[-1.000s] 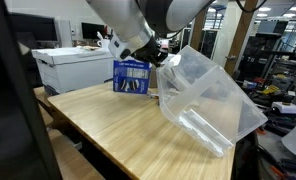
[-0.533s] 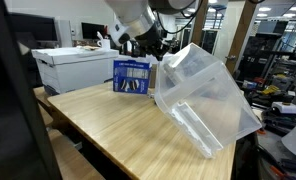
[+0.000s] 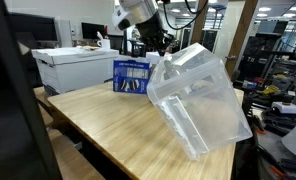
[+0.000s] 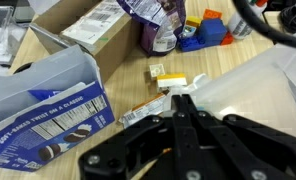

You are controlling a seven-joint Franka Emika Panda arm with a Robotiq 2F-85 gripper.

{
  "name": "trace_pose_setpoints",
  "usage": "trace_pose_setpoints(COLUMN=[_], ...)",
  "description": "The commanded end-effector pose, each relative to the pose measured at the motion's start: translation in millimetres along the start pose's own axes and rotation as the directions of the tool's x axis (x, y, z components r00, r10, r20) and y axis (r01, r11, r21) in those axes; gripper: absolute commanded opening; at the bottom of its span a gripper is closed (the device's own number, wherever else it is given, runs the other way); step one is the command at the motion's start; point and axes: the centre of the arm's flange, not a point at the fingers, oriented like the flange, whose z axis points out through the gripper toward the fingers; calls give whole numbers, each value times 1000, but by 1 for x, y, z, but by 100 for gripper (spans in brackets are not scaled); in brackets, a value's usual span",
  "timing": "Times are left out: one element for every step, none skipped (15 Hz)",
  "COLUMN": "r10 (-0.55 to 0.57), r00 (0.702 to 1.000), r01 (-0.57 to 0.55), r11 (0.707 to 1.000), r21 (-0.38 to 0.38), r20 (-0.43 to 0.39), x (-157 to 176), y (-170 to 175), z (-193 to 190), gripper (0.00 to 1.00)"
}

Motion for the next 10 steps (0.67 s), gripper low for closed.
trace_pose_setpoints(r10=[90,110,134,156,175,196,215,240,256,279], r00=[995,992,989,985,981,977,972,966,961,953], r01=[-90,-110,-133,-156,-175,-195,-214,-239,-254,-277], r11=[996,994,991,988,984,981,977,971,967,960], r21=[5,9,11,15,16,19,20,23,25,30], r20=[-48,-55,-62,-71,-78,-84,-92,-99,-108,-120], x=[-22,-24,-26,-28,-30,-32,-35,-37,-39,-41], y=[-17,-17,-18,-19,-20,-21,-22,-23,-25,-26], z=[1,0,0,0,0,-1,-1,-1,-1,-1], gripper=[2,2,2,2,2,2,2,2,2,2])
